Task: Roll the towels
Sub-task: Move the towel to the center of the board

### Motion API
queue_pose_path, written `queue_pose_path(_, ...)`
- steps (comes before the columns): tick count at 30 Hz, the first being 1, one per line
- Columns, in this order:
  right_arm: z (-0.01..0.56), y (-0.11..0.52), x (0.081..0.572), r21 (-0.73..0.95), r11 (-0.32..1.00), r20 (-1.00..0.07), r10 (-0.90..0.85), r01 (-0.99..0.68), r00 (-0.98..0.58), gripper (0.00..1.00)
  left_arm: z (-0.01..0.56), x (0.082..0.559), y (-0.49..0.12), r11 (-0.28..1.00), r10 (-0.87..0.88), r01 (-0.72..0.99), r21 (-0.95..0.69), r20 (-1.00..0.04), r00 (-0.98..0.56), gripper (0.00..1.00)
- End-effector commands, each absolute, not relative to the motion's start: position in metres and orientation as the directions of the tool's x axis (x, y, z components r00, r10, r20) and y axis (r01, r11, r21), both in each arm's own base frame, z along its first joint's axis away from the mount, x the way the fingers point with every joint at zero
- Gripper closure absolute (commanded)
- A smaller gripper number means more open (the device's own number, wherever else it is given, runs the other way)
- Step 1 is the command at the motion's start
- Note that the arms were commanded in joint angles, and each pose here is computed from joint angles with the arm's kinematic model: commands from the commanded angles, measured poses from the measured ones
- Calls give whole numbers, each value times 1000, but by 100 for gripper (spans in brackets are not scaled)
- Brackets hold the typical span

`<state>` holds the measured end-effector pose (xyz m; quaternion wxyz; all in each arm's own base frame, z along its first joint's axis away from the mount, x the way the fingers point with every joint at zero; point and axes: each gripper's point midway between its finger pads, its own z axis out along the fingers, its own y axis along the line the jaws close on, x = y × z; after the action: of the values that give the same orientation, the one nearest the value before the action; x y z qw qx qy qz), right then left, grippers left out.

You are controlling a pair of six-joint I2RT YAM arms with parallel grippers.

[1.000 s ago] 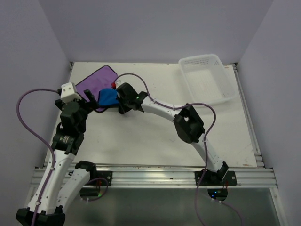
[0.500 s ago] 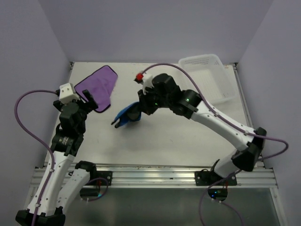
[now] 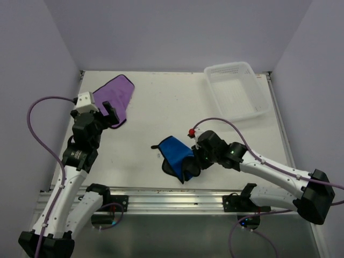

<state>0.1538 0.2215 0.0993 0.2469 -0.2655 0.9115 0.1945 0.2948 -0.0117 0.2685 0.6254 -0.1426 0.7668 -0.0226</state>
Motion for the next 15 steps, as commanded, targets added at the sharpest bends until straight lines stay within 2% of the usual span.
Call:
queue_pose_path(1, 108, 206, 185, 146, 882, -646, -259, -449, -718, 81, 270, 309, -47, 958, -284, -29, -284, -935, -212, 0)
queue_pose_path(2, 103, 195, 186, 106, 905, -638, -256, -413, -726, 69, 268, 310, -59, 954, -283, 26, -297, -930, -236, 0)
queue_pose_path(3, 102, 187, 189, 86, 928, -638, -229, -363, -735, 48, 263, 311, -64, 952, -280, 49, -301, -925, -256, 0)
queue_pose_path(5, 104, 162, 195, -6, 962, -642, -212, -272, -737, 48, 252, 314, -74, 947, -270, 87, -308, -915, -302, 1)
queue_pose_path(6, 114, 161, 197, 5, 970, -654, -180, -242, -734, 43, 247, 315, -76, 947, -264, 94, -307, -911, -316, 1)
queue_pose_path(8, 133, 157, 197, 31, 976, -687, -138, -218, -714, 39, 238, 317, -82, 947, -241, 117, -299, -903, -355, 1)
queue_pose_path(12, 177, 164, 196, 140, 961, -750, -55, -239, -659, 32, 222, 318, -90, 944, -214, 147, -296, -886, -411, 2)
queue_pose_path(15, 190, 167, 187, 164, 946, -744, -68, -280, -665, 30, 203, 318, -100, 933, -195, 181, -312, -858, -475, 3)
